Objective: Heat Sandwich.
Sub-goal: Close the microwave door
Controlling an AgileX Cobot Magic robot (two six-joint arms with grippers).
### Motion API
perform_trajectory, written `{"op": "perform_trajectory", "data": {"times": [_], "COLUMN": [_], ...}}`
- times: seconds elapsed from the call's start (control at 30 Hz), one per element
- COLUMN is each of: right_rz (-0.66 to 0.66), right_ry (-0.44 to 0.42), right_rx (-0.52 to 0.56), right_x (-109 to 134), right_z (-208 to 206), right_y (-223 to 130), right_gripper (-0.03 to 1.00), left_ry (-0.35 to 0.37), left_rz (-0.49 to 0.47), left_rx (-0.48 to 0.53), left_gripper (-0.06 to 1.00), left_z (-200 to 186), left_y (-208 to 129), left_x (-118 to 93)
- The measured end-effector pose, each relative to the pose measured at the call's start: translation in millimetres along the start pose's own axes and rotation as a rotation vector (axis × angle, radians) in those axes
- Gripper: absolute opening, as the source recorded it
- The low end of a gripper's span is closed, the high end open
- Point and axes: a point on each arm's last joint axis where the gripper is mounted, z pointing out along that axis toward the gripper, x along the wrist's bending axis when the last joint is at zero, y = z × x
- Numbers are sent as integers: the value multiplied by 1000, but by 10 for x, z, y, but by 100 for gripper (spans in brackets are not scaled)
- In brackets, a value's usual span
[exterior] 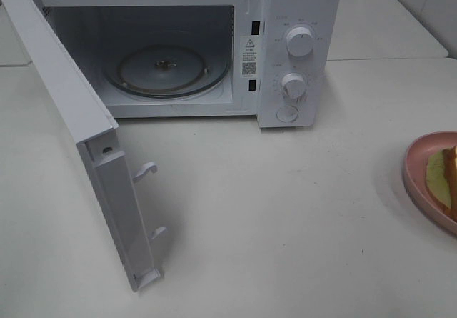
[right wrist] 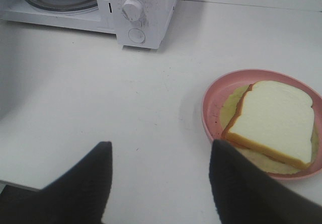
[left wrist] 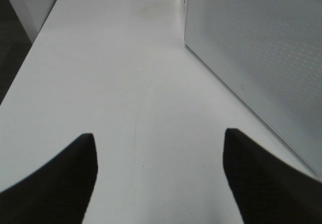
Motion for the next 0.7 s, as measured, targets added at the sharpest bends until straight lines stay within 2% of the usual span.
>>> {"op": "perform_trajectory", "data": {"times": [0.7], "right_rz": [-1], "right_ry": [0], "right_rx": [0], "right_x": [0], "right_z": [0], "right_y": [0], "right_gripper": [58], "left_ry": [0], "left_rz": [0], "left_rx": [0], "left_gripper": [67], "left_z": [0], "left_y": [0], "left_x": [0]}}
